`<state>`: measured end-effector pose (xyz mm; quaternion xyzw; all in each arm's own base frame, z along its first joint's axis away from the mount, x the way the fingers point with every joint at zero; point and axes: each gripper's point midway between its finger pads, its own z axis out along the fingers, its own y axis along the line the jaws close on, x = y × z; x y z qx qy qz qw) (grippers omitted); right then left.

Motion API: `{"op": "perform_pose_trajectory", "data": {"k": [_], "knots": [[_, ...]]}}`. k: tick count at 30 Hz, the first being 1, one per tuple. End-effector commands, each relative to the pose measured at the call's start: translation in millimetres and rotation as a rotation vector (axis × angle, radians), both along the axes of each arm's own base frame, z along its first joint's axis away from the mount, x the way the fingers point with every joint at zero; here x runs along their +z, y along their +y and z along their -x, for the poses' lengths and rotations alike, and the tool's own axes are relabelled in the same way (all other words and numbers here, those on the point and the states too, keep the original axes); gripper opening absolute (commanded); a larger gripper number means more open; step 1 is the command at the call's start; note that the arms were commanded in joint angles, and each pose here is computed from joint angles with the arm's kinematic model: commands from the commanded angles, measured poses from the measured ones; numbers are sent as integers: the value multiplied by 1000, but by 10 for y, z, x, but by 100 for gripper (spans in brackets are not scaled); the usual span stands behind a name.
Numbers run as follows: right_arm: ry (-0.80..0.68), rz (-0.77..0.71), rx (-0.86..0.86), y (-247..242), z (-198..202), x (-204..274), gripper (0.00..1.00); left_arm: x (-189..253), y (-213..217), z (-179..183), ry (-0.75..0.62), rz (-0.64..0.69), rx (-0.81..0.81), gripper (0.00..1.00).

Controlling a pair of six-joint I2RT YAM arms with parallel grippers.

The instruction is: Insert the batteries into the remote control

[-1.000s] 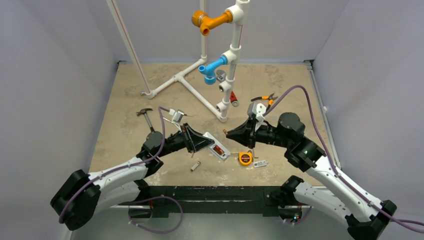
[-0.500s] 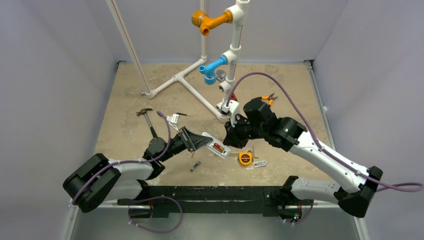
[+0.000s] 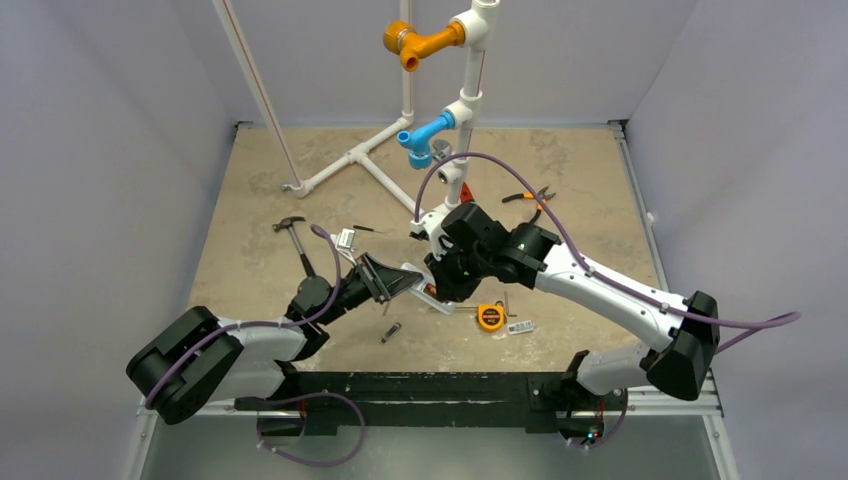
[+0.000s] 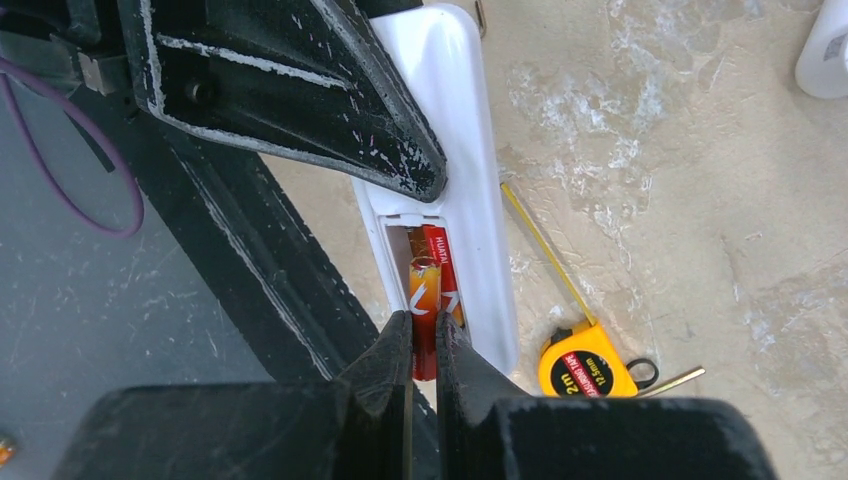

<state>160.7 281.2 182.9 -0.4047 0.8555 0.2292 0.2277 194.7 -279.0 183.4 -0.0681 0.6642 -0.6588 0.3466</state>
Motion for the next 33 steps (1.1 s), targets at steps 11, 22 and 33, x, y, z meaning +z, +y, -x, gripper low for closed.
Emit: {"op": "perform_pose_trajectory", "data": {"k": [11,22,33], "knots": [[-29,10,-32,73,-127,56,2,189,9,2,-43,60,6,0],[-56,17,-27,93,-189,50,20,194,-3,7,-44,63,-4,0],[-91,-38,-22,163,-227,196,34,154,-38,3,-25,85,-21,0]]}}
